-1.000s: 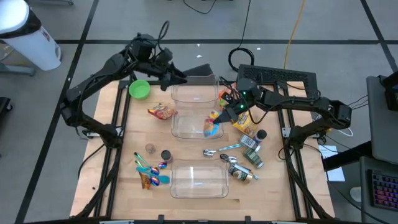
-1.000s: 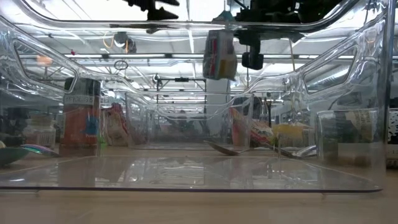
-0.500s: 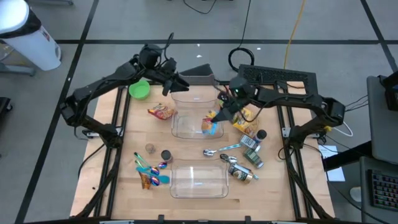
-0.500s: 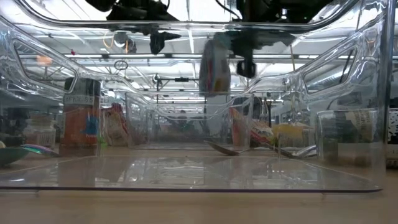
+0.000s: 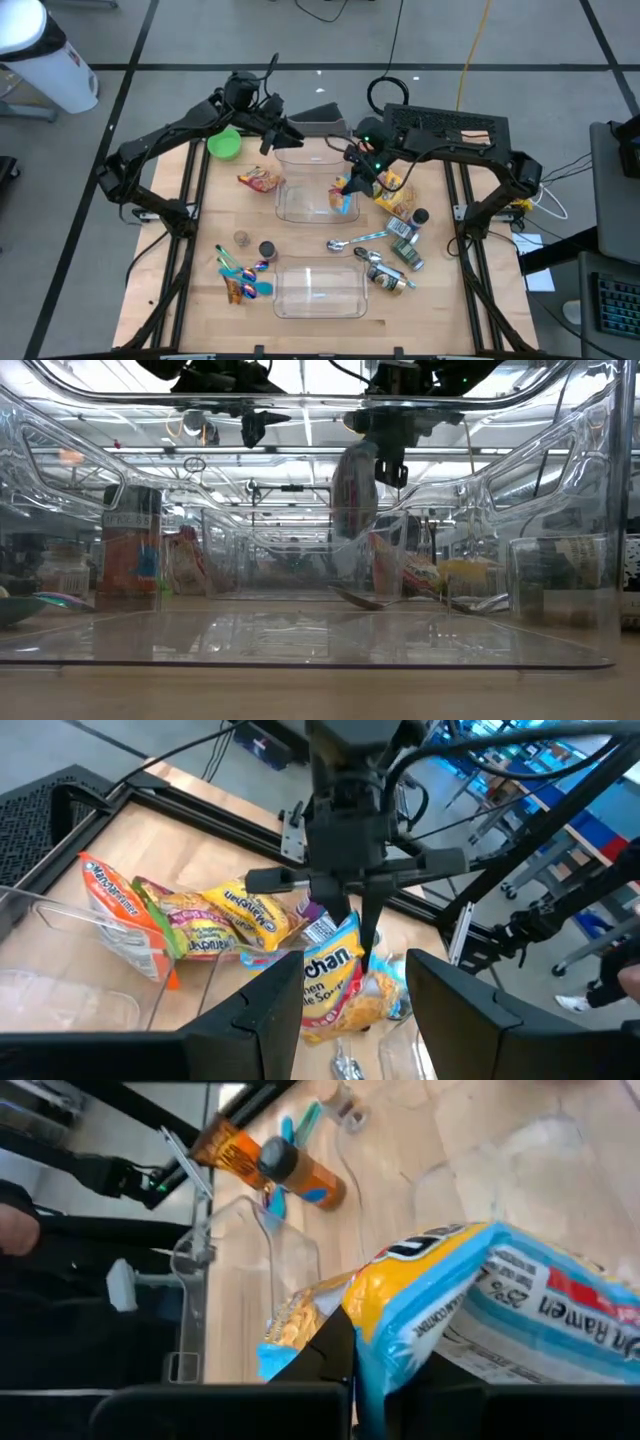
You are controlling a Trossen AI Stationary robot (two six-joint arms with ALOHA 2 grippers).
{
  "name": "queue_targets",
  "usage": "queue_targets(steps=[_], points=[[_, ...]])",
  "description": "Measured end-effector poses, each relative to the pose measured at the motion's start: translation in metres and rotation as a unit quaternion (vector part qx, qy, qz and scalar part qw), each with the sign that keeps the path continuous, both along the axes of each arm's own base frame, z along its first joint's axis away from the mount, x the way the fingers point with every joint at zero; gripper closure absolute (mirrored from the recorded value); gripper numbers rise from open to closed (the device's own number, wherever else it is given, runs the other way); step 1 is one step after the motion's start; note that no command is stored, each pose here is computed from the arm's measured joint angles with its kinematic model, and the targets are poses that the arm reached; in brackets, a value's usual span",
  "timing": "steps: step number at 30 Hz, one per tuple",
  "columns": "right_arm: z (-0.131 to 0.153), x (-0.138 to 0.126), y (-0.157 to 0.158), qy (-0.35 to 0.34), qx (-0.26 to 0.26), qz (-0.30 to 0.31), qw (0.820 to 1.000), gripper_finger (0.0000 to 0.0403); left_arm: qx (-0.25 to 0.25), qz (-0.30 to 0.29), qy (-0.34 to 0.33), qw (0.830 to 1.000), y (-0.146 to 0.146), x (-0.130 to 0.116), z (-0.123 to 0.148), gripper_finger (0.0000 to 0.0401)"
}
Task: Pick & Place Food Item
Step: Put the blue noodle pack into the middle transparent bin
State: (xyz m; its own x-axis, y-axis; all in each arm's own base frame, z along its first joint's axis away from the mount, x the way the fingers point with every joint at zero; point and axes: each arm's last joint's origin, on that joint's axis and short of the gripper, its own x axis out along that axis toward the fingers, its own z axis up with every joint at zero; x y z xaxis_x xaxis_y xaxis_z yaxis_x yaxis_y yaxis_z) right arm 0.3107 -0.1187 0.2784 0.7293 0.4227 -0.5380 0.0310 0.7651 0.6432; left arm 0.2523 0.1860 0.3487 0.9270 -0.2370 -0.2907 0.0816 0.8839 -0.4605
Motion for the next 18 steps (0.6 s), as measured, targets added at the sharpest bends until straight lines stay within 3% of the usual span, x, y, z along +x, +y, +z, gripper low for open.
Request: queue_targets(steps=[11, 18], points=[[-0.012, 0.003, 0.001, 0.032, -0.068, -0.004, 0.997, 0.0403, 0.0, -0.001, 0.0, 1.0, -0.001, 0.0, 0.0, 0.0219], [-0.013, 0.002, 0.0, 0.037, -0.069, -0.003, 0.997, 0.0403, 0.0, -0.001, 0.0, 1.0, -0.001, 0.0, 0.0, 0.0219]])
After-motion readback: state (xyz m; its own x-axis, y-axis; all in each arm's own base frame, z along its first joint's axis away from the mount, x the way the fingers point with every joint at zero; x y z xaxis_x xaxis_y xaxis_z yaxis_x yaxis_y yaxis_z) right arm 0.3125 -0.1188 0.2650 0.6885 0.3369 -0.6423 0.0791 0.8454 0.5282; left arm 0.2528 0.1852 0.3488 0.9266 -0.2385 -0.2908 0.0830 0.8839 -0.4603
